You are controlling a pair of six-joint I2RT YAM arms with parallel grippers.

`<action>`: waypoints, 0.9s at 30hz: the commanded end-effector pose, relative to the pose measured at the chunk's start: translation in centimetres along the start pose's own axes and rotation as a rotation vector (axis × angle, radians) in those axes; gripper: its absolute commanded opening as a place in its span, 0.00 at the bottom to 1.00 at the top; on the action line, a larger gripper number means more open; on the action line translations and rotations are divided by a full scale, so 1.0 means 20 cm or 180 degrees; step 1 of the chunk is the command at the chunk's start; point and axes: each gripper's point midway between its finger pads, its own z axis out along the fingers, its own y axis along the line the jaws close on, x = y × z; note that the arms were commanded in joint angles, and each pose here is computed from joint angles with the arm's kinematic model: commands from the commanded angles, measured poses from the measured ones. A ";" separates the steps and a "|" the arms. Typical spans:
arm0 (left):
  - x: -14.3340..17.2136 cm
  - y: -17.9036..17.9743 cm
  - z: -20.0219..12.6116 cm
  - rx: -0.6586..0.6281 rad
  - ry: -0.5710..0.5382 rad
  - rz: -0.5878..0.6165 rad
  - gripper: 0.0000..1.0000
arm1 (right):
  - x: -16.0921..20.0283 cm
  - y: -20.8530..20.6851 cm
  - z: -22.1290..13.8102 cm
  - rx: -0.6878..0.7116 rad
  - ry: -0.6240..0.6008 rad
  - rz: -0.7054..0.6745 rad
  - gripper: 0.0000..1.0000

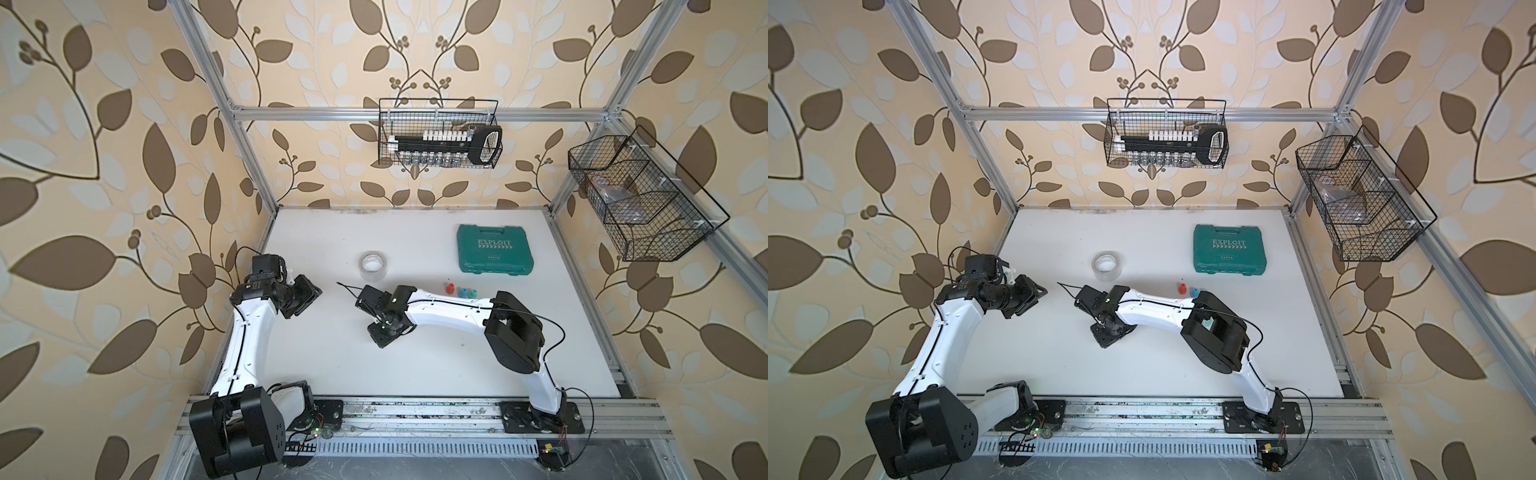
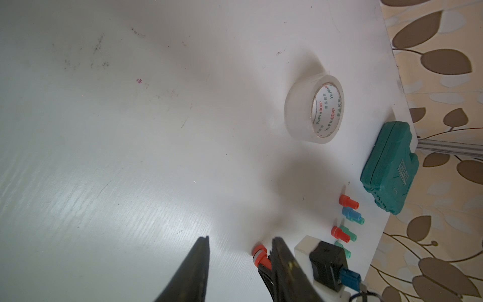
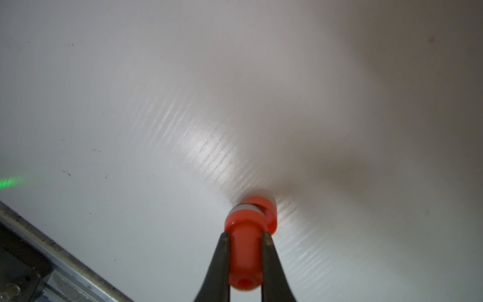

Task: Close the stamp cap
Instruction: Close the cover of the stamp.

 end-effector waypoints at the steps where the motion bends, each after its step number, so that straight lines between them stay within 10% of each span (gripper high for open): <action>1: 0.00 -0.02 -0.01 0.0091 -0.0007 0.0055 0.42 | 0.03 -0.04 0.04 0.0144 0.0089 -0.0036 0.00; 27: 0.00 -0.02 -0.01 0.0080 0.0000 0.0048 0.42 | 0.00 -0.05 -0.03 0.0056 -0.0012 0.0003 0.00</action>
